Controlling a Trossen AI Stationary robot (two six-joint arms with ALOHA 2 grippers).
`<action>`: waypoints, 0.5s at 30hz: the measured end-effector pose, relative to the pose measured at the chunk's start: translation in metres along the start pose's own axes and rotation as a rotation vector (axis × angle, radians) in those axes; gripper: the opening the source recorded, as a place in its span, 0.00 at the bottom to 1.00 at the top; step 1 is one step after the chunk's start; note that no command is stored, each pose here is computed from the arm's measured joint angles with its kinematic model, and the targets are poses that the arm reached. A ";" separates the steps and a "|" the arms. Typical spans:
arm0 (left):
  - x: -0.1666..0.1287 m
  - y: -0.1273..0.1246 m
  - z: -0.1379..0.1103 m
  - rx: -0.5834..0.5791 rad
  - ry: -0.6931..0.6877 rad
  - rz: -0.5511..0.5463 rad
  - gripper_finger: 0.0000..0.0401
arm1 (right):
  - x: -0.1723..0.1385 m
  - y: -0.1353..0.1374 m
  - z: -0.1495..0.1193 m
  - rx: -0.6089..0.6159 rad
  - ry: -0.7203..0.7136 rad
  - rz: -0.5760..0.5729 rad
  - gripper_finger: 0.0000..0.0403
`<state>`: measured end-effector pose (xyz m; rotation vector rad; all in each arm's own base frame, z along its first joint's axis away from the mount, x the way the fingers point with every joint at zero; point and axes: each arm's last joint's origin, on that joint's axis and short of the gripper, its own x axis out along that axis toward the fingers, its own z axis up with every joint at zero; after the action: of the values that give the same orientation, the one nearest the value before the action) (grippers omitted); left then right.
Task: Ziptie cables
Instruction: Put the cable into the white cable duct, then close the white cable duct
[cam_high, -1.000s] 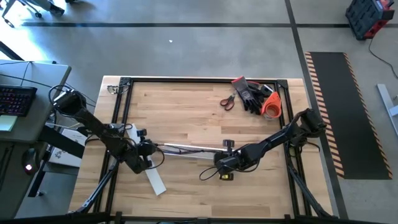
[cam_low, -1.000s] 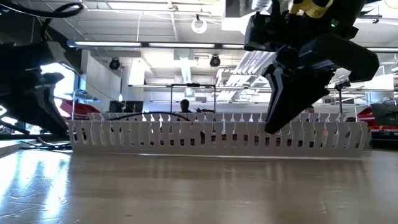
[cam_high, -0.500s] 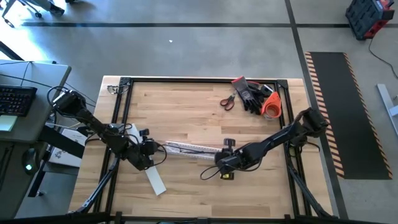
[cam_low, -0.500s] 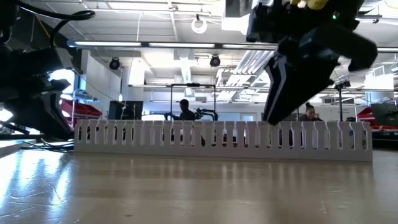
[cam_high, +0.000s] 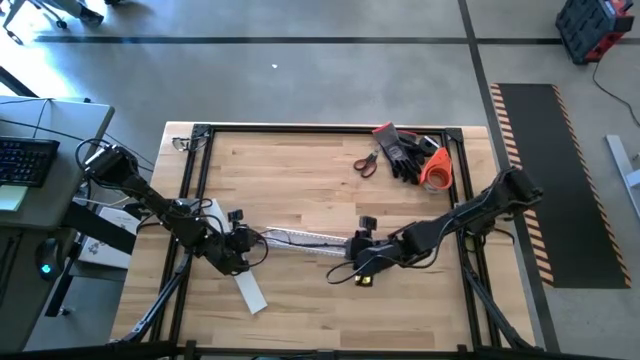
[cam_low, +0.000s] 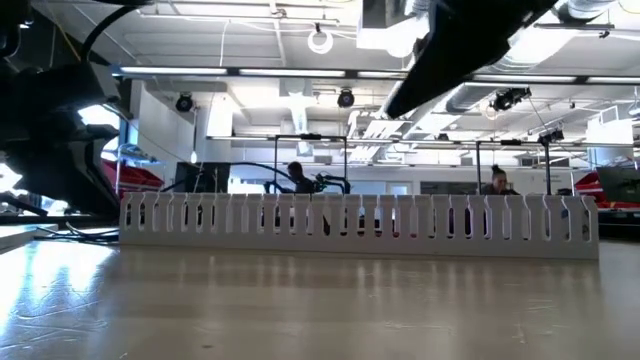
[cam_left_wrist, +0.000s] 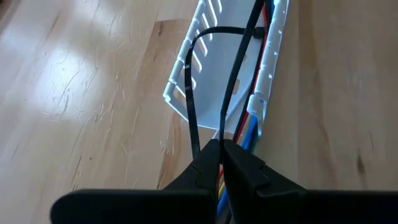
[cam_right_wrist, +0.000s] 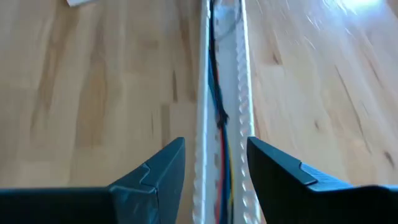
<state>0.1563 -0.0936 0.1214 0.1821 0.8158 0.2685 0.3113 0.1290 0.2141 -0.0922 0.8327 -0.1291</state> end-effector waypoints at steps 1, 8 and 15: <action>0.000 0.000 0.000 0.000 0.000 0.000 0.00 | 0.005 0.003 0.001 -0.003 -0.018 0.002 0.39; 0.000 0.000 0.000 -0.013 0.006 -0.010 0.04 | 0.049 0.012 0.012 -0.033 -0.197 -0.019 0.39; -0.005 -0.001 0.006 -0.030 0.037 -0.044 0.24 | 0.075 0.001 0.018 0.035 -0.274 -0.041 0.38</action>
<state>0.1577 -0.0963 0.1287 0.1309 0.8511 0.2432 0.3746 0.1189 0.1707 -0.0923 0.5549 -0.1657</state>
